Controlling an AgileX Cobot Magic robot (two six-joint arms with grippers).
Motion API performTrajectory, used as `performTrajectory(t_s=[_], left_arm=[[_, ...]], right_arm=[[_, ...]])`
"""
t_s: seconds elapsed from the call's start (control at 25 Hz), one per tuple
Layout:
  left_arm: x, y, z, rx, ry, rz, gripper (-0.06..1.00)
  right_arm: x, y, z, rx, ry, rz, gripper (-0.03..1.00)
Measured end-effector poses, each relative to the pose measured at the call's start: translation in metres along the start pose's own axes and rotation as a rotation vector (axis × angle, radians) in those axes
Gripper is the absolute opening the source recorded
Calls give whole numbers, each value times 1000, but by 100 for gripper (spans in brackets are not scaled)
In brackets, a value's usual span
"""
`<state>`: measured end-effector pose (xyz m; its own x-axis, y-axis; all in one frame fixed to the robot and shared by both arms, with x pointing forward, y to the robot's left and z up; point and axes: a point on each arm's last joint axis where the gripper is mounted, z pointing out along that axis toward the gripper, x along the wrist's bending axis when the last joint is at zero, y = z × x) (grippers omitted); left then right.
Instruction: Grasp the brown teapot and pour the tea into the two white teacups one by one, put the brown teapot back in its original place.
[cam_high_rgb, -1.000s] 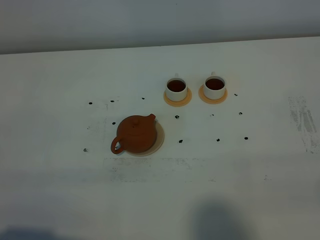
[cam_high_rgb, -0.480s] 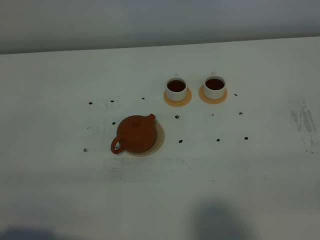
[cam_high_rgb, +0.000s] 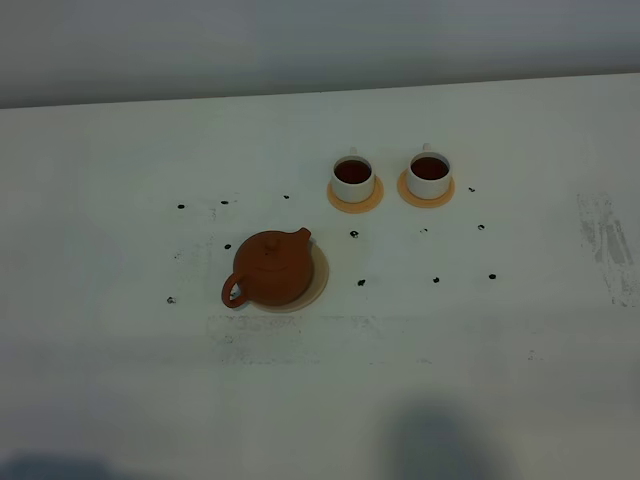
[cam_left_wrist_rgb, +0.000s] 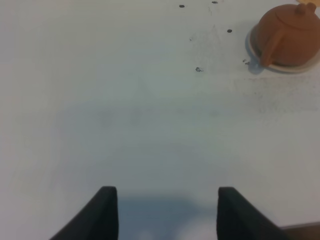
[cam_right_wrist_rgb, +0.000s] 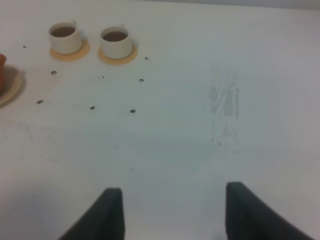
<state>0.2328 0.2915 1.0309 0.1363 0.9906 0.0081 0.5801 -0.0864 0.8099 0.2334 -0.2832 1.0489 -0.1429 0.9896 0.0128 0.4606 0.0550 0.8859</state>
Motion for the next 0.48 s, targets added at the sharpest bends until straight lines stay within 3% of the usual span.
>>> performTrajectory(t_s=[0.32, 0.48], left_arm=[[0, 0, 0, 0, 0, 0, 45], [0, 0, 0, 0, 0, 1, 45]], right_arm=[[-2, 0, 0, 5, -27, -18, 47], [-4, -1, -1, 7, 6, -54, 47]])
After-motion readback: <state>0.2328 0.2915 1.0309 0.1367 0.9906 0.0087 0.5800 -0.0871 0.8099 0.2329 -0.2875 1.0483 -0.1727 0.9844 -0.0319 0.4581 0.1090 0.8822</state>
